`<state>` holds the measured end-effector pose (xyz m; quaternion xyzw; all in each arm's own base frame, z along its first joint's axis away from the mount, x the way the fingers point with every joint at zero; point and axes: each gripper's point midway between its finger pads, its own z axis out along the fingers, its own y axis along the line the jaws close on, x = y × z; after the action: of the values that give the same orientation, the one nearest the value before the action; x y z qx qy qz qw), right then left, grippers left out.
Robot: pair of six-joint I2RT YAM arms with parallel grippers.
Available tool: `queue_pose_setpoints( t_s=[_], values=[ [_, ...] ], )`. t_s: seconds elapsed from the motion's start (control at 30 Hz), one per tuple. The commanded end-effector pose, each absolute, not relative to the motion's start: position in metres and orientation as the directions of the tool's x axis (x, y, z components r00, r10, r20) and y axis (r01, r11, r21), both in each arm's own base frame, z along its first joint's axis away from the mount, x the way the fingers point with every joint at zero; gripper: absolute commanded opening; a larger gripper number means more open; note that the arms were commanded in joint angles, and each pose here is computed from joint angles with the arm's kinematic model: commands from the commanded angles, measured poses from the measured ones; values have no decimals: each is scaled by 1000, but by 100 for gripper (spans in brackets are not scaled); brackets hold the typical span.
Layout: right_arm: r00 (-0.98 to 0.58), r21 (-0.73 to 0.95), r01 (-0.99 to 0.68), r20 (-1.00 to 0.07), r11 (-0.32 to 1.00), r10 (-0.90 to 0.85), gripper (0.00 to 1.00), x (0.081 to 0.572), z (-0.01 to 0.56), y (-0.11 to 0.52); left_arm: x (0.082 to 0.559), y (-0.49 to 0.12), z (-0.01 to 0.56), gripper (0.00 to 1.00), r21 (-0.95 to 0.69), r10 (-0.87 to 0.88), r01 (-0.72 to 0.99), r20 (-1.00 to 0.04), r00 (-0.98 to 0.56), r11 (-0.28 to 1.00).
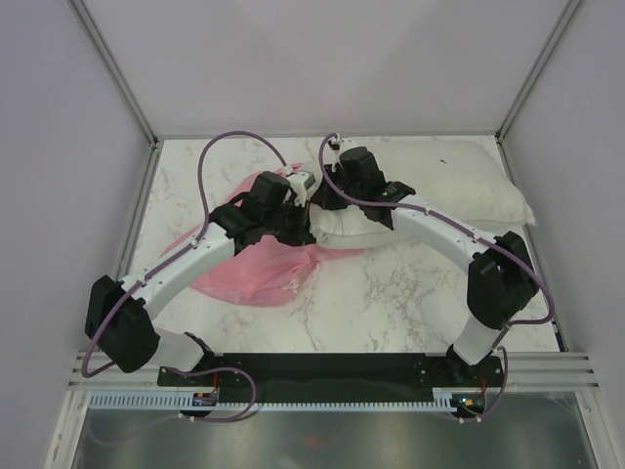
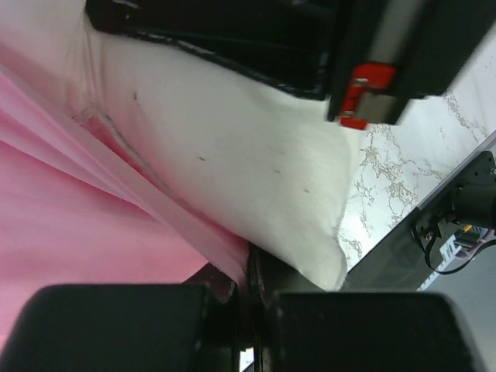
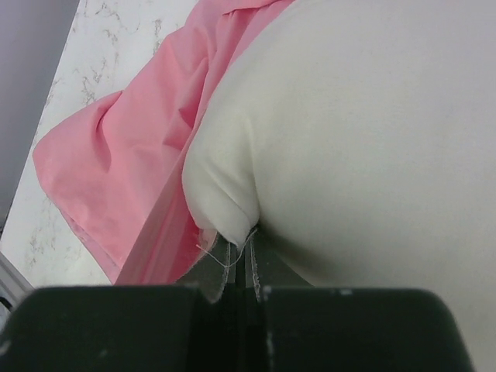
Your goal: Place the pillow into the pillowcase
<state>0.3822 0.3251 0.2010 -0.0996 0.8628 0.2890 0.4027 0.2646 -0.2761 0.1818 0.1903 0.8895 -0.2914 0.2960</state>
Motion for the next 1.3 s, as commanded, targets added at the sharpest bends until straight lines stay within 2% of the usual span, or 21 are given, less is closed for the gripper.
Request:
queue_pose_setpoints(
  t_s=[0.0,0.07,0.1,0.13,0.2,0.23,0.3,0.33,0.4,0.47,0.53,0.57,0.6,0.7,0.87,1.0,1.1,1.17,1.2,1.23,1.27],
  values=[
    [-581,470,-384,-792,795,188,0,414,205,336,230,-300,230,2,-518,179,622,-667,-723,587],
    [-603,479,-418,-782,772,158,6,405,200,340,240,-290,225,2,-503,142,578,-663,-735,643],
    [-588,469,-447,-796,761,145,12,399,209,339,245,-285,223,2,-507,121,554,-656,-745,660],
    [-565,469,-477,-812,743,149,22,396,219,339,249,-281,221,2,-512,106,534,-648,-754,673],
    [-531,453,-532,-836,715,135,30,381,239,335,257,-275,218,2,-526,72,500,-636,-768,688],
    [-513,430,-555,-851,712,114,38,376,243,332,259,-274,217,2,-530,63,490,-632,-772,692],
    [-484,413,-597,-869,688,101,45,360,261,325,266,-276,218,2,-535,51,483,-632,-773,693],
    [-480,395,-605,-874,691,79,58,354,262,321,267,-277,218,2,-539,48,481,-630,-775,692],
    [-454,372,-624,-888,688,68,69,338,275,308,273,-281,216,2,-542,47,477,-625,-779,692],
    [-433,336,-635,-901,695,40,90,325,272,296,277,-283,216,2,-546,46,474,-621,-782,690],
    [-365,302,-635,-928,711,69,98,309,293,275,279,-286,215,2,-554,44,473,-617,-786,685],
    [-367,281,-637,-929,718,38,98,300,276,267,280,-286,217,2,-556,41,473,-618,-785,683],
    [-313,269,-653,-947,708,71,98,287,293,256,279,-287,218,2,-559,40,477,-619,-784,678],
    [-290,252,-666,-955,702,66,98,265,272,241,280,-288,222,2,-562,37,481,-624,-781,673],
    [-341,272,-664,-939,697,42,97,270,239,253,281,-290,229,2,-574,25,483,-627,-779,661],
    [-321,277,-685,-945,674,63,96,279,246,275,279,-289,234,2,-577,17,484,-631,-775,658],
    [-331,268,-700,-943,662,32,89,288,242,297,276,-288,236,2,-578,15,487,-635,-772,655],
    [-331,262,-707,-943,657,20,79,295,240,311,274,-288,237,2,-581,17,491,-634,-773,649],
    [-335,262,-698,-942,666,19,72,300,238,314,273,-288,237,2,-582,19,493,-634,-773,647],
    [-340,264,-692,-940,672,18,58,304,236,316,272,-288,239,2,-587,17,493,-632,-775,642],
    [-352,268,-687,-936,675,14,52,310,233,322,270,-289,239,2,-591,19,495,-630,-776,637]
  ],
)
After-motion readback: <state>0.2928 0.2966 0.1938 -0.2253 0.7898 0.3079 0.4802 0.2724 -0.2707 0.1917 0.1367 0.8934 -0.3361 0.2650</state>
